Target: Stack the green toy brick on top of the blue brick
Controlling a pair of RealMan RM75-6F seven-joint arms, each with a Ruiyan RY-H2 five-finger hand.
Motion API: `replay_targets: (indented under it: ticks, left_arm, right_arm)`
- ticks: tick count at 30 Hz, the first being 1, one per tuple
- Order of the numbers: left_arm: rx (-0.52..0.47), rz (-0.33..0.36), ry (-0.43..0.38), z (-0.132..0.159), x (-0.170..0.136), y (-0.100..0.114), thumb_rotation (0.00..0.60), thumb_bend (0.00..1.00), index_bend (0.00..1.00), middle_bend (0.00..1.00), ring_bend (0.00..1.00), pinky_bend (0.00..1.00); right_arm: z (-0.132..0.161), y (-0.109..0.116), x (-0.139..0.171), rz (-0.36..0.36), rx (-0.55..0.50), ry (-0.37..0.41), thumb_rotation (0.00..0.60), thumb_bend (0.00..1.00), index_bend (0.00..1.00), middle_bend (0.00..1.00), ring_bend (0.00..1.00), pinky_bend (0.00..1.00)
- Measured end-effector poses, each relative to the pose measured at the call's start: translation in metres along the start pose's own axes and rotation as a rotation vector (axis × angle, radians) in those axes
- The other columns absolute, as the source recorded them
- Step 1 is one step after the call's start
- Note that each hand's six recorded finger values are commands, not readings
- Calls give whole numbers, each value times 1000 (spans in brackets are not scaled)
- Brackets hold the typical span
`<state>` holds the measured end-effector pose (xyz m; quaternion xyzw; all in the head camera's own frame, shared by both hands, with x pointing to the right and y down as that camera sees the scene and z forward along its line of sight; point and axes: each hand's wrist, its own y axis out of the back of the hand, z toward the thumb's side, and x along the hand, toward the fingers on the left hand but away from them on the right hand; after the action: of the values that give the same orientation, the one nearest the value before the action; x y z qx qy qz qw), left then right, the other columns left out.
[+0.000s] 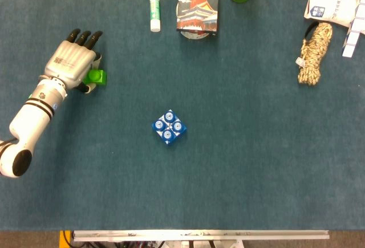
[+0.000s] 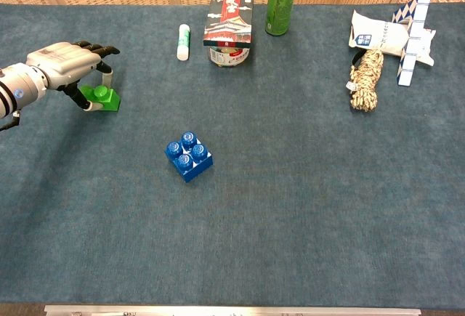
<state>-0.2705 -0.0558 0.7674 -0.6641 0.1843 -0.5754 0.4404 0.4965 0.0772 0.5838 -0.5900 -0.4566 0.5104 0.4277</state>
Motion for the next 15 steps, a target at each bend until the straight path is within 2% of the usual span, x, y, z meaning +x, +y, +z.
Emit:
replay_targets:
  ticks: [7,15]
  left_arm:
    - [12,11,-21,7,-15,11,600,261,513,0,0,0]
    - [16,3,-62,30,-51,35,600,261,515,0,0,0]
  right_arm:
    - [-1,1,0,-2,-3,-5,600,628,146,259,149,242]
    - [0,1,-1,1,-5,-2,600,627,146,259,150,242]
